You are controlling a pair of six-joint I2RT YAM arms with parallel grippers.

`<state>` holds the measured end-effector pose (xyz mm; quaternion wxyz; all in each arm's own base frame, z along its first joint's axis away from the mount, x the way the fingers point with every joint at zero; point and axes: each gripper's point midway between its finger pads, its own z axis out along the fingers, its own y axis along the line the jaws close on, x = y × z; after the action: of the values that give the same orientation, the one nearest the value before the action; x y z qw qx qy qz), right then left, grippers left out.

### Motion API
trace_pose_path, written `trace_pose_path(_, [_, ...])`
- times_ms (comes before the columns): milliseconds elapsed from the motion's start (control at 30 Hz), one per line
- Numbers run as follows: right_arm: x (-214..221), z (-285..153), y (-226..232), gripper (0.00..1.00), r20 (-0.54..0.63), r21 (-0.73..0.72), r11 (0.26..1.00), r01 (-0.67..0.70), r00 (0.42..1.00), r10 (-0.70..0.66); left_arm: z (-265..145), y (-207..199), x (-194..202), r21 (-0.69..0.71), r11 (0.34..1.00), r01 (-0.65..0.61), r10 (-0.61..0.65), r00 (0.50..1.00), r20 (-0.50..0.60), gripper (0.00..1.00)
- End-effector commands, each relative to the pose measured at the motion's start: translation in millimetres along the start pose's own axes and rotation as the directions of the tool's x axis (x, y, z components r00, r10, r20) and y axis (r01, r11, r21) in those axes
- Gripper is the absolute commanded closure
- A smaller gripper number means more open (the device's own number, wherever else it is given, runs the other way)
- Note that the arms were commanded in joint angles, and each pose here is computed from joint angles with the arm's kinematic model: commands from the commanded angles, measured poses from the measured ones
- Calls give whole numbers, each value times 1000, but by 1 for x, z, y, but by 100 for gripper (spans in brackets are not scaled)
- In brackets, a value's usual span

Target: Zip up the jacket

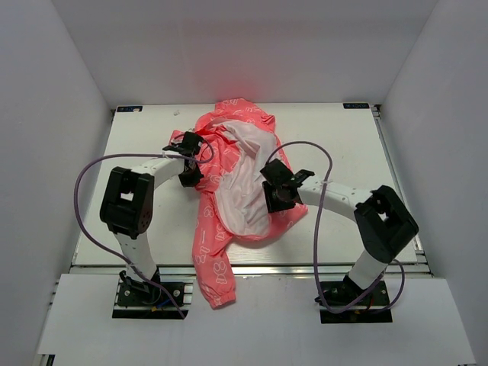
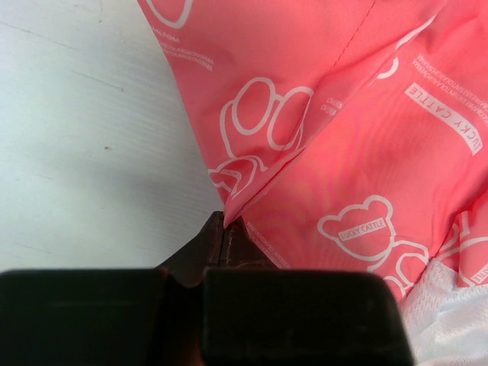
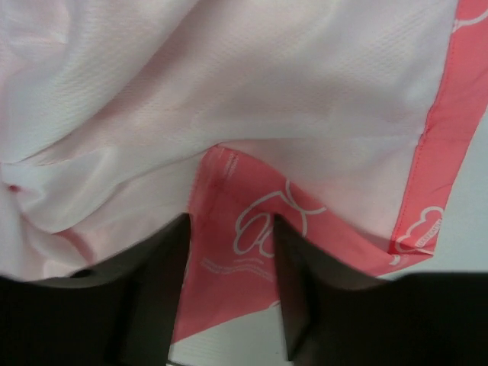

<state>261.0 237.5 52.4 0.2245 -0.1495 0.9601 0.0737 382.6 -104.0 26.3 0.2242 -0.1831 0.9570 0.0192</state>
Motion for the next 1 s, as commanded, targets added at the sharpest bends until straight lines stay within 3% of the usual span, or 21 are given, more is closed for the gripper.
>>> trace_pose_path(0, [9, 6, -9, 56, -34, 87, 994, -64, 997, 67, -18, 1, -16, 7, 1000, 20, -21, 997, 75, 100])
trace_pose_path(100, [-4, -1, -21, 87, 21, 164, 980, -112, 994, 110, -16, 6, -16, -22, 1000, 19, -17, 997, 77, 100])
trace_pose_path(167, [-15, -12, -27, 100, 79, 194, 970, -144, 988, 130, -13, 8, -14, -39, 999, 16, -13, 997, 73, 100])
trace_pose_path(433, [-48, -42, -86, 100, 245, 294, 887, -356, 925, 290, -5, 30, -12, -157, 988, 3, 9, 997, 75, 100])
trace_pose_path(667, [-65, -39, -164, 100, 293, 329, 771, -546, 835, 466, 5, 40, -8, -222, 975, -9, 21, 998, 52, 100])
trace_pose_path(833, [-68, -21, -190, 100, 250, 359, 741, -567, 824, 509, 5, 42, -12, -251, 968, -15, 28, 998, 51, 100])
trace_pose_path(867, [-73, -21, -191, 91, 251, 354, 746, -564, 826, 505, 3, 42, -14, -251, 968, -16, 31, 998, 56, 100])
trace_pose_path(933, [-83, -18, -180, 62, 225, 288, 809, -513, 857, 463, -2, 42, -16, -249, 968, -20, 32, 998, 48, 100])
trace_pose_path(967, [-90, -19, -174, 34, 224, 250, 836, -488, 870, 440, -10, 32, -28, -216, 976, -13, 29, 997, 67, 100])
